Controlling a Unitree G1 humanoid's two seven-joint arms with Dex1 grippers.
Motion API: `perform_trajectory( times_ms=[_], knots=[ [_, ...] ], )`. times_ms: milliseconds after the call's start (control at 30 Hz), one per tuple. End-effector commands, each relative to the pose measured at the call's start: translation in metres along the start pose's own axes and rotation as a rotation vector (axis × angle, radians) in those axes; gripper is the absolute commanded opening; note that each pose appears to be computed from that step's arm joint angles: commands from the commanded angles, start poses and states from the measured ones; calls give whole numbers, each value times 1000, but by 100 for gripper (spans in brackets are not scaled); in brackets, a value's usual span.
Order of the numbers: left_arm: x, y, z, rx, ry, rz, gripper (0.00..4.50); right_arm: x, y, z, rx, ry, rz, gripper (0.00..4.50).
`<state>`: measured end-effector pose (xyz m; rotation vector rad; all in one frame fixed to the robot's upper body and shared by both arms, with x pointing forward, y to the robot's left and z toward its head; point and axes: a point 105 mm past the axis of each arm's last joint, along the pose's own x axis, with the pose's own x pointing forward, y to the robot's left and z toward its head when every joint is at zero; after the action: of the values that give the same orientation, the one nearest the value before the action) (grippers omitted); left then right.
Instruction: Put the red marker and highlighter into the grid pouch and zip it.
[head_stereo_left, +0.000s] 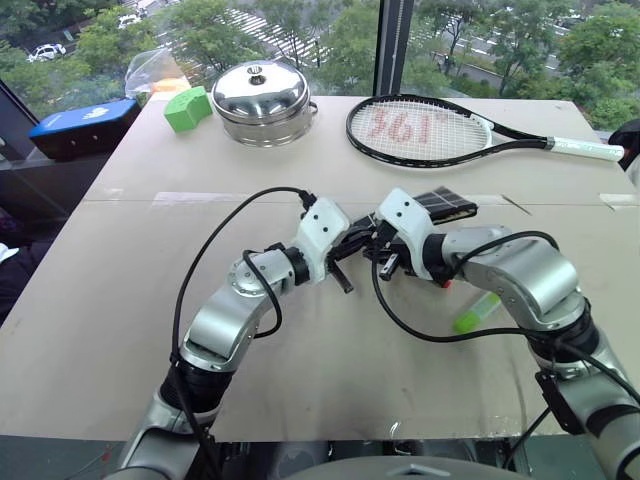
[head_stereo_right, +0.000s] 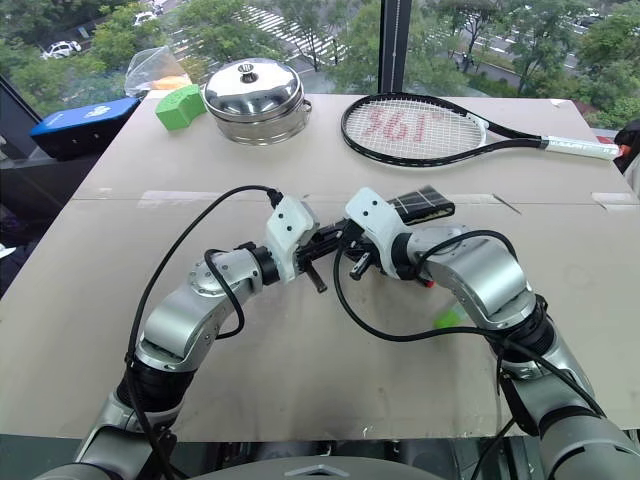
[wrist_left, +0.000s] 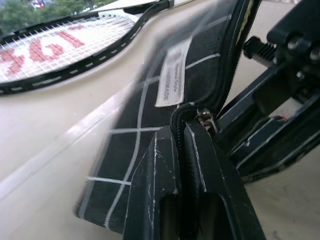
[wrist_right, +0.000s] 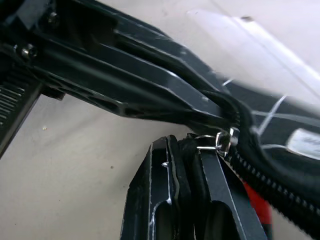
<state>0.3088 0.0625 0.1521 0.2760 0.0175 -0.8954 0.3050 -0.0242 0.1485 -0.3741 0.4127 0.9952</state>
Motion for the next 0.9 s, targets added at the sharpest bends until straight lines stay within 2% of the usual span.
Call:
perform_trajectory(
  times_ms=[33,100,133,200,333,467,600,700,800,900],
  knots=[
    [0,-11,23,5,-103,-63,0,1,14,9,-83,-49,81,8],
    [-2,-8,22,-1,-104,-54,0,-3,10,5,-65,-55,79,8],
    [-3,-5,21,-15,-105,-46,0,-6,7,7,-45,-80,70,52],
    [-5,-2,18,-40,-107,-39,0,-14,2,7,-14,-118,49,91],
    [-10,0,14,-64,-105,-41,0,-35,4,11,12,-186,60,280],
    [-17,5,9,-64,-91,-38,0,-69,5,12,120,-276,88,280],
    [-20,7,8,-58,-83,-40,0,-95,-17,15,245,-372,-44,163],
    [-21,7,7,-58,-79,-43,0,-100,-30,17,306,-402,-131,20],
    [-21,6,8,-58,-78,-50,0,-95,-47,10,357,-368,-236,9],
    [-20,6,9,-55,-79,-55,0,-86,-51,2,375,-318,-266,9]
  ],
)
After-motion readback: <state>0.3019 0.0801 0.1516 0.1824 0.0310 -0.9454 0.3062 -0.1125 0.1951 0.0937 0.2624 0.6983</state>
